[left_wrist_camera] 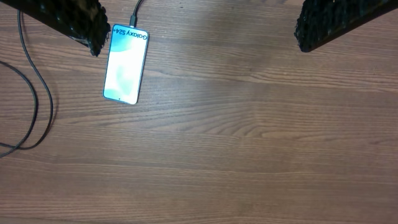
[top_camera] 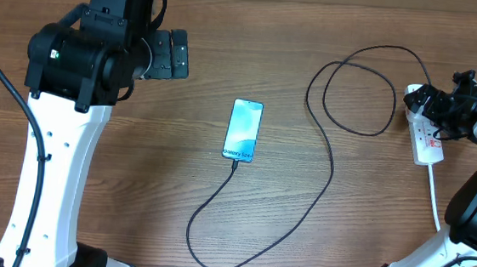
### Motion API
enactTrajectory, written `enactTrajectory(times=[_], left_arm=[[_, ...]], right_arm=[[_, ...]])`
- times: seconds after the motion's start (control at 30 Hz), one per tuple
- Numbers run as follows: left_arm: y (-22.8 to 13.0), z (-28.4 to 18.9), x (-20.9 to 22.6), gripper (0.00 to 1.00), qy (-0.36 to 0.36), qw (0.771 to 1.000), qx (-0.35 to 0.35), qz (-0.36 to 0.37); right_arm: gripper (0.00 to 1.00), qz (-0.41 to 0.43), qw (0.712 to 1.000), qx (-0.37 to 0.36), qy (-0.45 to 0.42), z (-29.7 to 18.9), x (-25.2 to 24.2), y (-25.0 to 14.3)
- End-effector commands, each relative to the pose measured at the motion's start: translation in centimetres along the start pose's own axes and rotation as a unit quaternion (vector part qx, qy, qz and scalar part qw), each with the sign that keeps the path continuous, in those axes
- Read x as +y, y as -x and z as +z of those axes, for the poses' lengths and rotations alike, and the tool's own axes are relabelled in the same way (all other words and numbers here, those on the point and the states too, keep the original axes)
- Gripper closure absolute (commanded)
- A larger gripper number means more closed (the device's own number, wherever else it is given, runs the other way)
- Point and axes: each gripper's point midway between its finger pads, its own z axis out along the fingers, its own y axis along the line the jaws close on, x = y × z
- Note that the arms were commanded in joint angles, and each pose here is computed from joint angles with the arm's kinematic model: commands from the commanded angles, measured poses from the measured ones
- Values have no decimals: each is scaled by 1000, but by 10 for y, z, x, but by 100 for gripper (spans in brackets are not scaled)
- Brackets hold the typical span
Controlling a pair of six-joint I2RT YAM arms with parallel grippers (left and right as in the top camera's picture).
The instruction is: Plug charger to phone and switch on socket
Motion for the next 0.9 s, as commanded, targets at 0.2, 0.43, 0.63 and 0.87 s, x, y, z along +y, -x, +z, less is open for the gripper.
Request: enactTrajectory(times=[0.2, 0.43, 0.63, 0.87], left_arm=[[1, 2, 1, 0, 7, 1000, -1, 11], [1, 2, 1, 0, 7, 1000, -1, 11], [1, 2, 1, 0, 7, 1000, -1, 11], [1, 2, 1, 1, 7, 1000, -1, 11]], right_arm=[[0, 6, 1000, 28, -4, 11, 0, -14], [0, 5, 1000, 26, -13, 10, -3, -12], [0, 7, 1000, 25, -10, 7, 0, -8], [0, 14, 1000, 27, -5, 7, 2, -9]])
